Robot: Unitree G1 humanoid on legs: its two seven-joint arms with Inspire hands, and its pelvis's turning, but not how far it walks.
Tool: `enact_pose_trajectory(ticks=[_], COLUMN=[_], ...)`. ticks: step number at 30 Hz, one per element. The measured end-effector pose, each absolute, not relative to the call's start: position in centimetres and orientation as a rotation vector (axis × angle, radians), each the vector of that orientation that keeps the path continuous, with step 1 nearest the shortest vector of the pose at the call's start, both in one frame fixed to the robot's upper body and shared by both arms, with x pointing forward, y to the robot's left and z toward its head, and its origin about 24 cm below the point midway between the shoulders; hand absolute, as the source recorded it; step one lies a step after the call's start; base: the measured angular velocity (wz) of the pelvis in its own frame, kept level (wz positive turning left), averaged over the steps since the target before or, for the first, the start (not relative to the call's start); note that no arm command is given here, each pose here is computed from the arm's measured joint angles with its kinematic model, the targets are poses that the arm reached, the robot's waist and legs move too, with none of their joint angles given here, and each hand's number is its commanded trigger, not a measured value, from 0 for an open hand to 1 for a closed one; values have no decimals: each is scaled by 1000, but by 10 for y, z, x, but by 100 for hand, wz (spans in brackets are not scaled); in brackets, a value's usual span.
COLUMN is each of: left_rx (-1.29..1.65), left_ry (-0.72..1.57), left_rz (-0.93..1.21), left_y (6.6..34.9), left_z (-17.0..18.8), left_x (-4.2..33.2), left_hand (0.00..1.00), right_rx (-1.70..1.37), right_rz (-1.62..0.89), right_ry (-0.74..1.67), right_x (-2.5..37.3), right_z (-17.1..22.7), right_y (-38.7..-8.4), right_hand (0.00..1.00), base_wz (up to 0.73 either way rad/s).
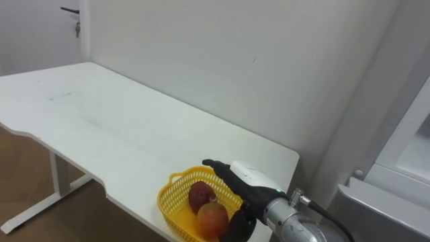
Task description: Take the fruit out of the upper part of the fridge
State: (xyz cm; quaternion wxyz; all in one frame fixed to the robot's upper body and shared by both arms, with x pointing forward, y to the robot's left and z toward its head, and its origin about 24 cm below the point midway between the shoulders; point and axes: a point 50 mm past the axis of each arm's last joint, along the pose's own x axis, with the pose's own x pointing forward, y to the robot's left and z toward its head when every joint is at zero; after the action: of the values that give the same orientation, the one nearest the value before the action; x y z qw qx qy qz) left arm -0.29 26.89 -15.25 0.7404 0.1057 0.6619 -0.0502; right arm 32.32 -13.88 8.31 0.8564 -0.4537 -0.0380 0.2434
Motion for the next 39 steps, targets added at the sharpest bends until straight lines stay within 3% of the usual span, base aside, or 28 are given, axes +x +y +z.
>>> enact_pose_trajectory(ticks=[9, 16, 31, 39], left_rx=[216, 213, 217, 230], left_ry=[1474, 1480, 1464, 1454], left_rz=[-62, -70, -30, -23], left_y=[264, 247, 243, 239], left_z=[-154, -159, -161, -164], left_x=[-16, -22, -33, -27], left_hand=[0, 0, 0, 0], right_rx=[-662, -452, -231, -207], right_rz=[412, 227, -216, -297], right_ry=[-222, -428, -716, -657], right_x=[321, 288, 241, 236], right_z=[121, 147, 173, 154], right_y=[-143, -157, -191, -201], right_hand=[0, 0, 0, 0], base_wz=[2, -13, -18, -5])
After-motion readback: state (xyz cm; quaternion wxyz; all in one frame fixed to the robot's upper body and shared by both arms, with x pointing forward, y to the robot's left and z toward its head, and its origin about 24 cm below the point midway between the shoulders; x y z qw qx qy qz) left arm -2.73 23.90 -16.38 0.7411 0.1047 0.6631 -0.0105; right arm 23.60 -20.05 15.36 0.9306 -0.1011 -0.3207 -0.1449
